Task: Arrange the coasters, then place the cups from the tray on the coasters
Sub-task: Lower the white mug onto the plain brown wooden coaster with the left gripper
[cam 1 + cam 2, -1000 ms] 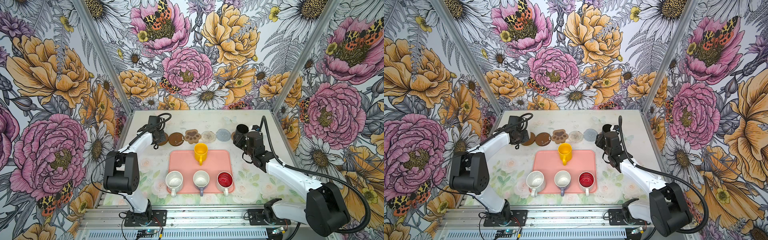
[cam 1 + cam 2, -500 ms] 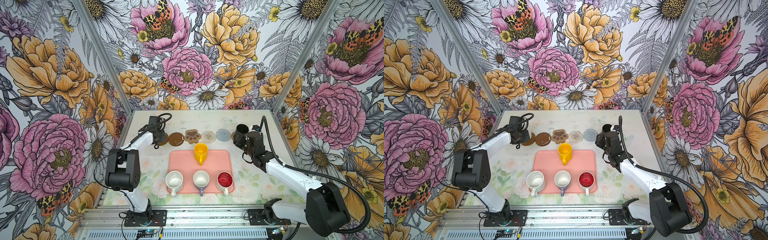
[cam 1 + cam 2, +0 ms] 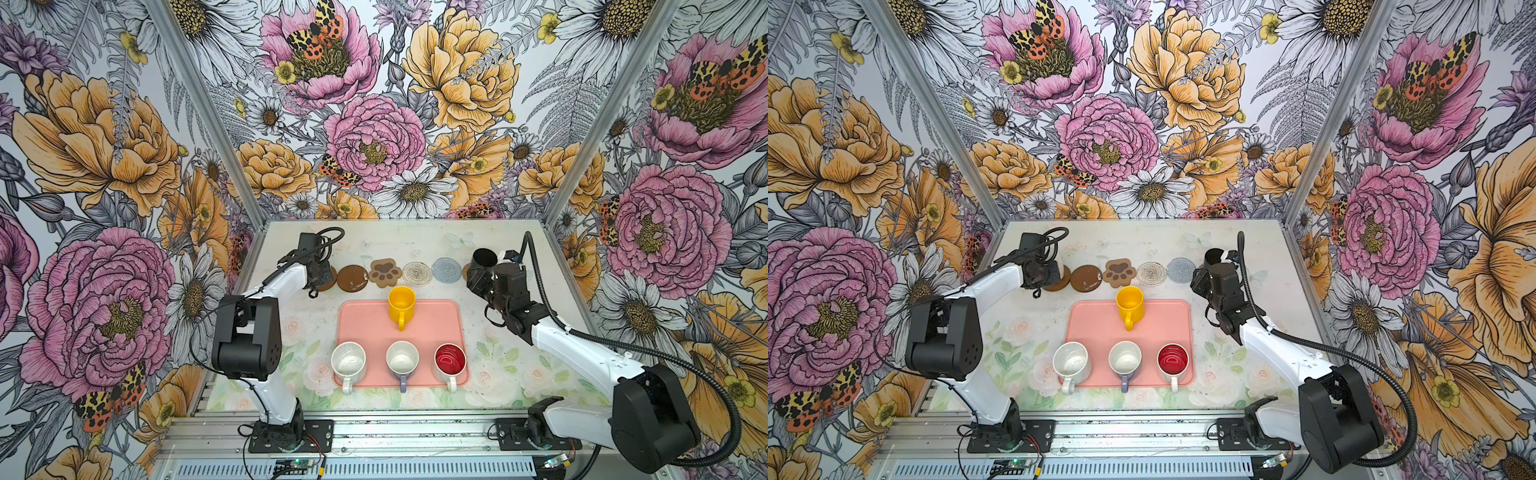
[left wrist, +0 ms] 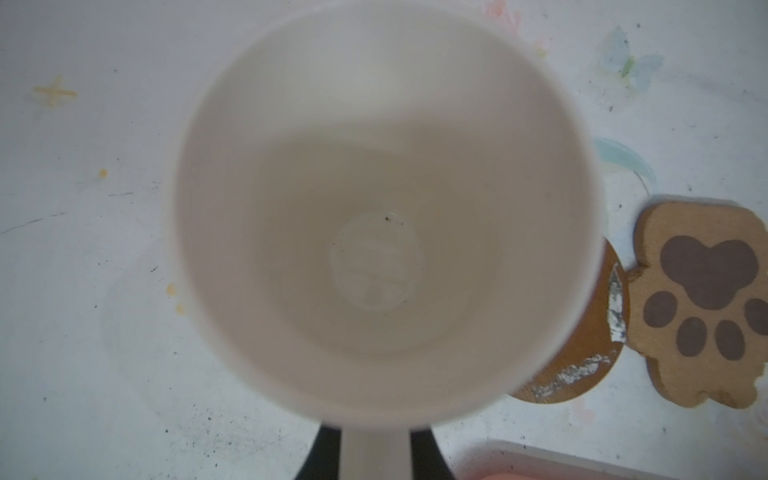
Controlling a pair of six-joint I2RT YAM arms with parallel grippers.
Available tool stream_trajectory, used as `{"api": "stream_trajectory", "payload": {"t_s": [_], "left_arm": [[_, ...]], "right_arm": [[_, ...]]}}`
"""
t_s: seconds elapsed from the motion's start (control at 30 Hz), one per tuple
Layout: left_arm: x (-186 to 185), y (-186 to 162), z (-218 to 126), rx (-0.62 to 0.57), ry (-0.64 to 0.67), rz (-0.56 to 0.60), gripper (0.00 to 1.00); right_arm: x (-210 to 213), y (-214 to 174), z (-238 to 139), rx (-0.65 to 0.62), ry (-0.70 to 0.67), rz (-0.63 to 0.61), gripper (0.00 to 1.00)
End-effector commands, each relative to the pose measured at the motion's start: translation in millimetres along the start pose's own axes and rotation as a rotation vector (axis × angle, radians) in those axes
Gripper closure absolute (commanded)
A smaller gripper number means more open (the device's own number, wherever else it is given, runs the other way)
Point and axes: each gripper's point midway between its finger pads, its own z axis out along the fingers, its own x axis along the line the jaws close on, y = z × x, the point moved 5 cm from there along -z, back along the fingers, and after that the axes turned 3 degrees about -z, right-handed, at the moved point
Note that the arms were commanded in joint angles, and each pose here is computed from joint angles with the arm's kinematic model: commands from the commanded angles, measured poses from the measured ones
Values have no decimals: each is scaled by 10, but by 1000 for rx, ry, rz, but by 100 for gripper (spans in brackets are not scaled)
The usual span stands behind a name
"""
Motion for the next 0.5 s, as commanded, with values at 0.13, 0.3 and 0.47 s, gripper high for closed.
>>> {"api": "stream_trajectory", "payload": {"t_s": [0.13,0.3,0.47], "left_arm": [[-33,115,21,-45,-25,6,100],[-44,97,3,-46,-20,21,100],[-36,43,9,-32,8,39,100]], "right_arm": [[-1,85,-55,-38,5,13,45],[3,93,-73,-43,8,14,45],[-2,91,-88,-45,9,15,45]]}}
